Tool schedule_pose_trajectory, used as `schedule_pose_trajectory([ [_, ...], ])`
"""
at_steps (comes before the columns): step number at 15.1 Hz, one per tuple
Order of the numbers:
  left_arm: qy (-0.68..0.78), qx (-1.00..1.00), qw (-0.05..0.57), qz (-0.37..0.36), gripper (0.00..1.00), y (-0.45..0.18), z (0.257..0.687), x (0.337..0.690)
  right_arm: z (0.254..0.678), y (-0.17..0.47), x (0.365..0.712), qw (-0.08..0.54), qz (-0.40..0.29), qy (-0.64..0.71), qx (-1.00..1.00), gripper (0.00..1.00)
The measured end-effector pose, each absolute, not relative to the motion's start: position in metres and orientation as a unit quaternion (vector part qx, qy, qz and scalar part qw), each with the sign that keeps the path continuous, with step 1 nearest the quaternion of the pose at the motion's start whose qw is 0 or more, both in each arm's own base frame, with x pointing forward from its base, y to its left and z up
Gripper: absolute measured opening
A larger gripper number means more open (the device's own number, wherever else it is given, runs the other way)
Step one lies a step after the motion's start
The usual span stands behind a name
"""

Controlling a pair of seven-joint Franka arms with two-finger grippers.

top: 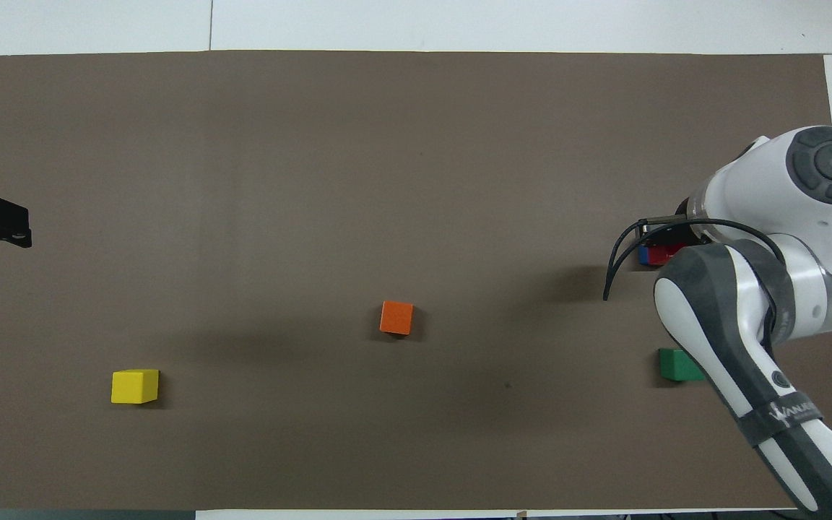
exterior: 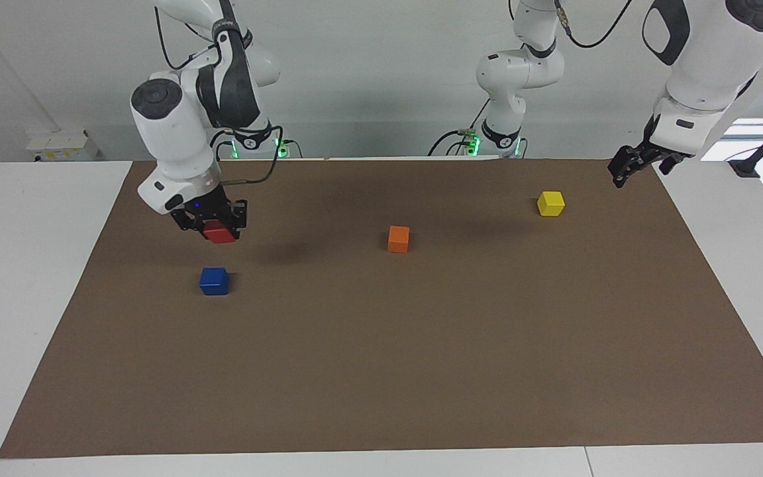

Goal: Transfer red block to right arm and stack on blue block
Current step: 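Carry the red cube with the right gripper toward the blue cube, then lower the red cube onto the blue cube with the right gripper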

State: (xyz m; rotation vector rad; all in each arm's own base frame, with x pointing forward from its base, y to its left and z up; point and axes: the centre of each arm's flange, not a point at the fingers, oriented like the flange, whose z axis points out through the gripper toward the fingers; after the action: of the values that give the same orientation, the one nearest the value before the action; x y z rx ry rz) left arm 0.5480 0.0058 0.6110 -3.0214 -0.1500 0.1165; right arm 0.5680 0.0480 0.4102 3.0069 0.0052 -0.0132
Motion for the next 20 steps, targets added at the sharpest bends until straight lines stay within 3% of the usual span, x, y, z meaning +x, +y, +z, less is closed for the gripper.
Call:
schedule_pose_trajectory([
  [8,0.004,-0.999,0.029,0.046,1.00,-0.025,0.623,0.546,0.358,0.027,0.574,0.086,0.002,-0.015,0.996,0.61],
  [20,0.011,-0.999,0.004,0.046,1.00,-0.034,0.622,0.548,0.342,0.022,0.571,0.093,0.016,-0.018,0.995,0.61],
])
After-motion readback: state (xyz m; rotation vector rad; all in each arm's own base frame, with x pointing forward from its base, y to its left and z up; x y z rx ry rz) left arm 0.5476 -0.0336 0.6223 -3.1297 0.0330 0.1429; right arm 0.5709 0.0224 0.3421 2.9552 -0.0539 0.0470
